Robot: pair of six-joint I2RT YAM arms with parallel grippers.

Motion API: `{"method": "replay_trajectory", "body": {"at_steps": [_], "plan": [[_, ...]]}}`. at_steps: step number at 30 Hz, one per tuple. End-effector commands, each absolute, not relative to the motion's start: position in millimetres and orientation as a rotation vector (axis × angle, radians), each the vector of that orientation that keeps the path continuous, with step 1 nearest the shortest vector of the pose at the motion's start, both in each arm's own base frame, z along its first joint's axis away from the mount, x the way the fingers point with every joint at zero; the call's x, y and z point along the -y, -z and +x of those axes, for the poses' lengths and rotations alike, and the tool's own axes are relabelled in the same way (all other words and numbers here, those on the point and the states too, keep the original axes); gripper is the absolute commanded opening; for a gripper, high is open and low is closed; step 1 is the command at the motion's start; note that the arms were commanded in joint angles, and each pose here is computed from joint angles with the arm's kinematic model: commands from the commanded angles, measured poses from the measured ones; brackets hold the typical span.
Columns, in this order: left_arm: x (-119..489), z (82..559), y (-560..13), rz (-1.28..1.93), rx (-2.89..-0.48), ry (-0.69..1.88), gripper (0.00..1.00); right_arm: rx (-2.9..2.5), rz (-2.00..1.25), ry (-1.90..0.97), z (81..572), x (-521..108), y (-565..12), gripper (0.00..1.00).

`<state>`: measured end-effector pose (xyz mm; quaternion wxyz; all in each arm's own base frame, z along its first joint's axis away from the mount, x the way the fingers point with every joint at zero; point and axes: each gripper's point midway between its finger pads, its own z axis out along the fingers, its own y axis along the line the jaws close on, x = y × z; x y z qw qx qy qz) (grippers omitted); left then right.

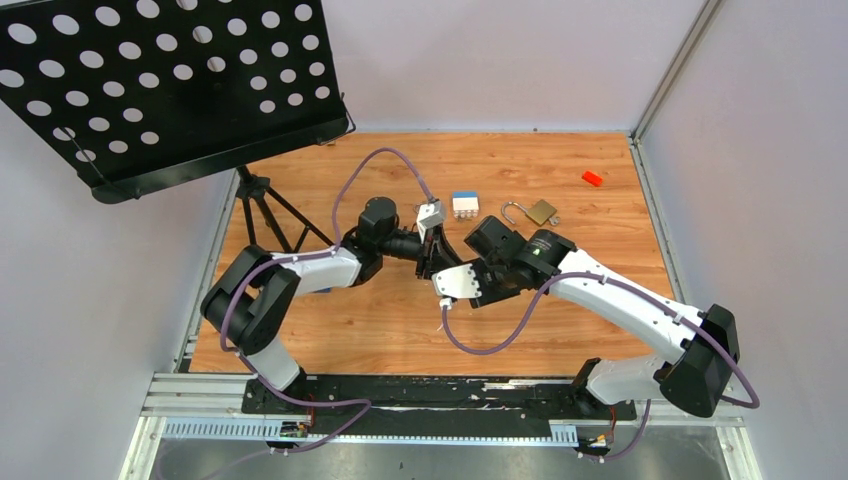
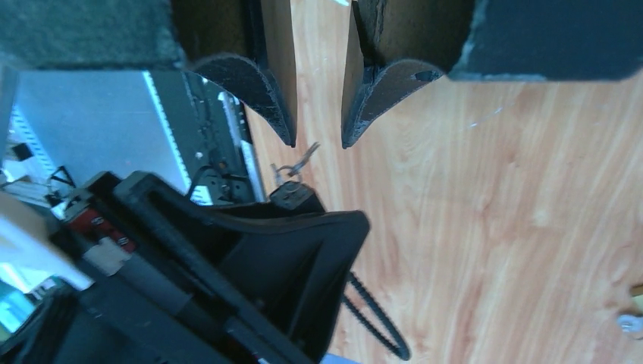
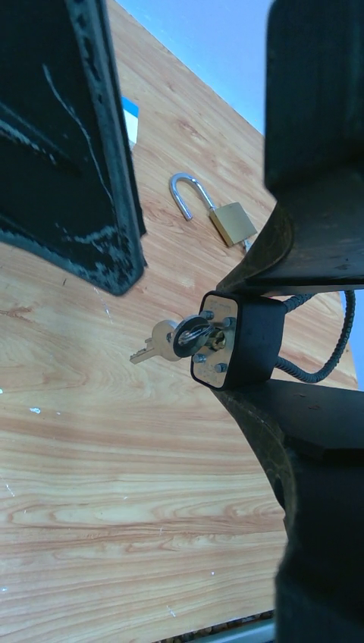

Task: Unlock with the key

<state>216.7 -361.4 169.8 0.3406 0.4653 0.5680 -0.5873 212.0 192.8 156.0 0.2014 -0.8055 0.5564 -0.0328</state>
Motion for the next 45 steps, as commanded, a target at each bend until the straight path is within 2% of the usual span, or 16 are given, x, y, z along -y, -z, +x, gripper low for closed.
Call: {"method": "replay_trajectory", "body": {"at_steps": [1, 8, 11, 14, 17, 22, 28, 32, 38, 45], "plan": [[368, 198, -192, 1.204, -1.439, 1.646, 0.34, -1.569, -2.198, 0.068, 215, -198, -161, 0.0], [373, 190, -215, 1.019, -1.443, 1.913, 0.27, -1.606, -2.165, 0.064, 218, -200, -160, 0.0], [376, 191, -214, 0.947, -1.467, 2.038, 0.19, -1.618, -2.155, 0.065, 219, -200, -160, 0.0], [379, 197, -205, 0.885, -1.512, 2.081, 0.18, -1.631, -2.147, 0.066, 220, -199, -159, 0.0], [380, 201, -196, 0.869, -1.535, 2.058, 0.19, -1.643, -2.14, 0.082, 222, -197, -159, 0.0], [379, 206, -191, 0.861, -1.57, 1.988, 0.28, -1.659, -2.123, 0.098, 225, -195, -158, 0.0], [374, 231, -163, 0.908, -1.706, 1.642, 0.43, -1.682, -2.092, 0.101, 231, -192, -157, 0.0], [370, 239, -159, 0.892, -1.802, 1.542, 0.47, -1.703, -2.071, 0.097, 234, -192, -154, 0.0], [369, 244, -158, 0.822, -1.902, 1.526, 0.47, -1.736, -2.055, 0.084, 236, -192, -151, 0.0], [371, 245, -171, 0.727, -1.937, 1.581, 0.35, -1.766, -2.035, 0.058, 238, -192, -154, 0.0]]}}
